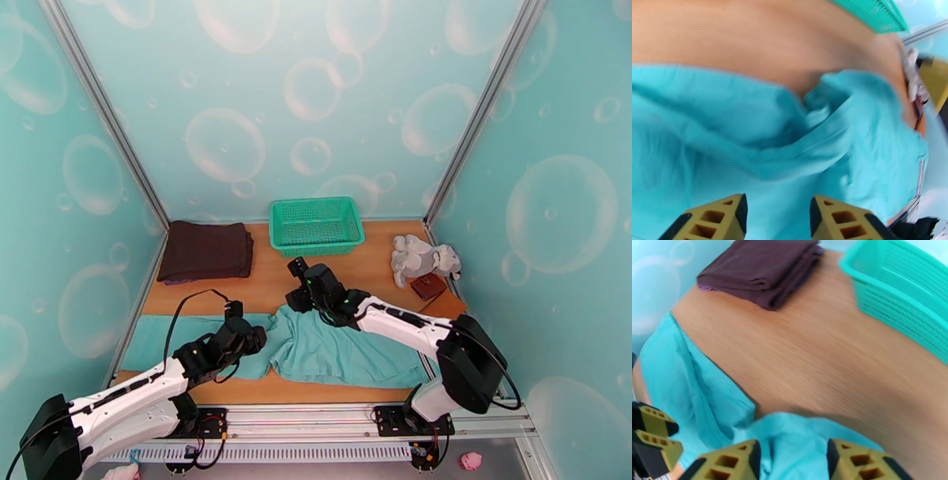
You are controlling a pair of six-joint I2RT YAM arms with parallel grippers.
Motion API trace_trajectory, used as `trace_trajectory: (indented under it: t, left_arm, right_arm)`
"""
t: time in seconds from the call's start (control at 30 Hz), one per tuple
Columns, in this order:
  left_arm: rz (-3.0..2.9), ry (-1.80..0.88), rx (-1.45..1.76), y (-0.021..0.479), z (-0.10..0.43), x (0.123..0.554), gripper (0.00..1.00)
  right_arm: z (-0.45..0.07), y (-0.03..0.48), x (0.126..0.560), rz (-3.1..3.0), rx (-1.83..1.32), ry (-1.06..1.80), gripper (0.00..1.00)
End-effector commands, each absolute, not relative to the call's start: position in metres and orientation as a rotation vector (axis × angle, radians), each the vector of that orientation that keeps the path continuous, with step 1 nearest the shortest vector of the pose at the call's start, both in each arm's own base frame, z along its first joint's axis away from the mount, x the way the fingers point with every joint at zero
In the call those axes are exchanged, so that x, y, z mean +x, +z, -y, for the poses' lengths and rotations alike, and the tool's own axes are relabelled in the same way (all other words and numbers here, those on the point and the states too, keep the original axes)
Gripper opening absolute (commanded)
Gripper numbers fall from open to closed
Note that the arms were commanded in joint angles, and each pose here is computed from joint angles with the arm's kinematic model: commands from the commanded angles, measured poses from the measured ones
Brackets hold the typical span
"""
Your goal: Fold and stack the trousers
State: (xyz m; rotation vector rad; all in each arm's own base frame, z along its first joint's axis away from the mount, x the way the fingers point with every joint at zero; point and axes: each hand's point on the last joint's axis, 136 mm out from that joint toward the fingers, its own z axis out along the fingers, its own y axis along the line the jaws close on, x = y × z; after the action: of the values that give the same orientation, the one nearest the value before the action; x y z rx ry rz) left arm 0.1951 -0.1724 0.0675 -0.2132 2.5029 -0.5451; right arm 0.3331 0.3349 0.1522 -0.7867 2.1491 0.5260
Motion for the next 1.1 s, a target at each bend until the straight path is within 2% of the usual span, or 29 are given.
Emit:
trace_trajectory:
  t: [0.0,0.27,0.43,0.5,0.7,0.83,1.07]
  left_arm:
    - [-2.624,-0.585,-0.278,0.045,0.171,0.169,0.40]
    - [-2.656,-0.558,-0.291,0.023,0.167,0.161,0.29]
    - [-2.744,-0.372,-0.357,0.002,0.144,0.149,0.29]
    - [-2.765,-0.303,-0.390,-0.005,0.133,0.144,0.29]
    - [-2.790,-0.258,-0.429,-0.007,0.123,0.136,0.29]
    - [-2.776,-0.220,-0.457,-0.007,0.112,0.133,0.29]
    - [-2.766,-0.246,-0.464,-0.008,0.110,0.131,0.29]
  right_arm:
    - [-0.360,0.126,0.326,-2.159,-1.054,0.602,0.50]
    - [-0.387,0.084,0.327,-2.252,-1.187,0.680,0.46]
    - [-0.394,0.066,0.309,-2.277,-1.298,0.718,0.45]
    - [-0.397,0.062,0.305,-2.293,-1.339,0.709,0.41]
    - [-0.412,0.081,0.310,-2.200,-1.356,0.657,0.43]
    - [-0.434,0.087,0.298,-2.151,-1.464,0.686,0.45]
    - [-0.453,0.040,0.274,-2.222,-1.615,0.783,0.39]
